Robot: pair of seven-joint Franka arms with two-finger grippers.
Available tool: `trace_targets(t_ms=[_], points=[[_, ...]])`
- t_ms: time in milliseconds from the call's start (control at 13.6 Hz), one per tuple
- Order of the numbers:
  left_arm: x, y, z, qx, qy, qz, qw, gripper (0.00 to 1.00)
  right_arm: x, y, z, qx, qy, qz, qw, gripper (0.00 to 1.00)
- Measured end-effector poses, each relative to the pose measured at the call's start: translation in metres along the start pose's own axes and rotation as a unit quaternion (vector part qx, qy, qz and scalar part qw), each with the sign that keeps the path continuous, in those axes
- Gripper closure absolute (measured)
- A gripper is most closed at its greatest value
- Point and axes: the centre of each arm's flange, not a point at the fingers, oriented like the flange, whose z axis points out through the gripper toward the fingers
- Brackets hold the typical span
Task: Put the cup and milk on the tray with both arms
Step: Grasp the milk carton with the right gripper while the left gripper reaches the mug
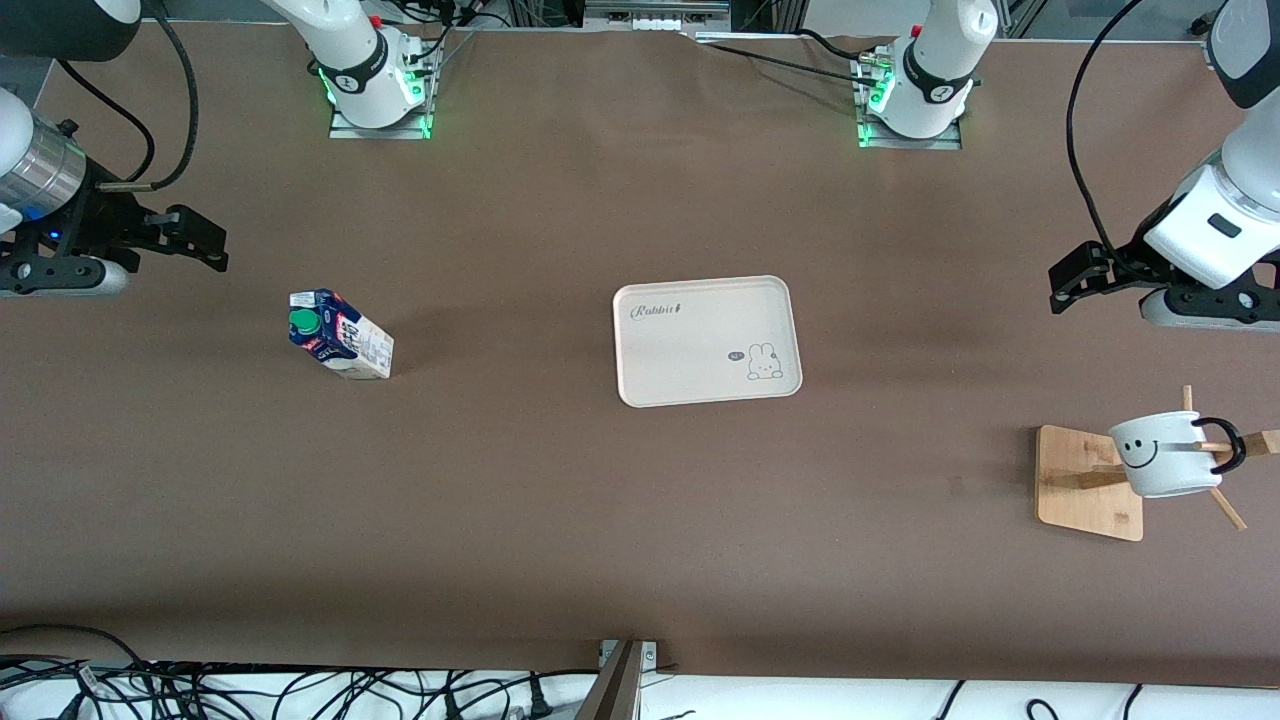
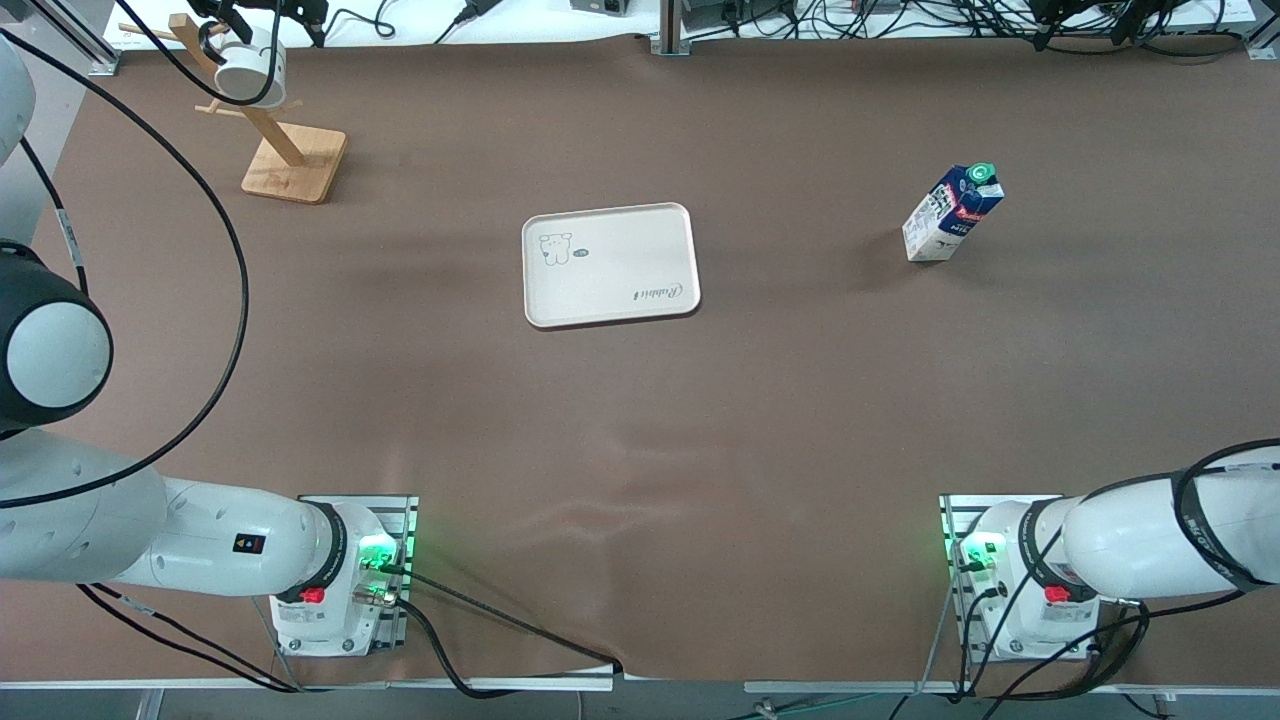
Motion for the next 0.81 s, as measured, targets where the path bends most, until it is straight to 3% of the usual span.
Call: trace_targets(t_ms=[809], points=[[-0.0001,0.0028,0.0,0.0,0.0,0.003,1.0,0.0,0.0013,-0.0008,0.0029,0.0,-0.003,-0.001,1.0,0.0]])
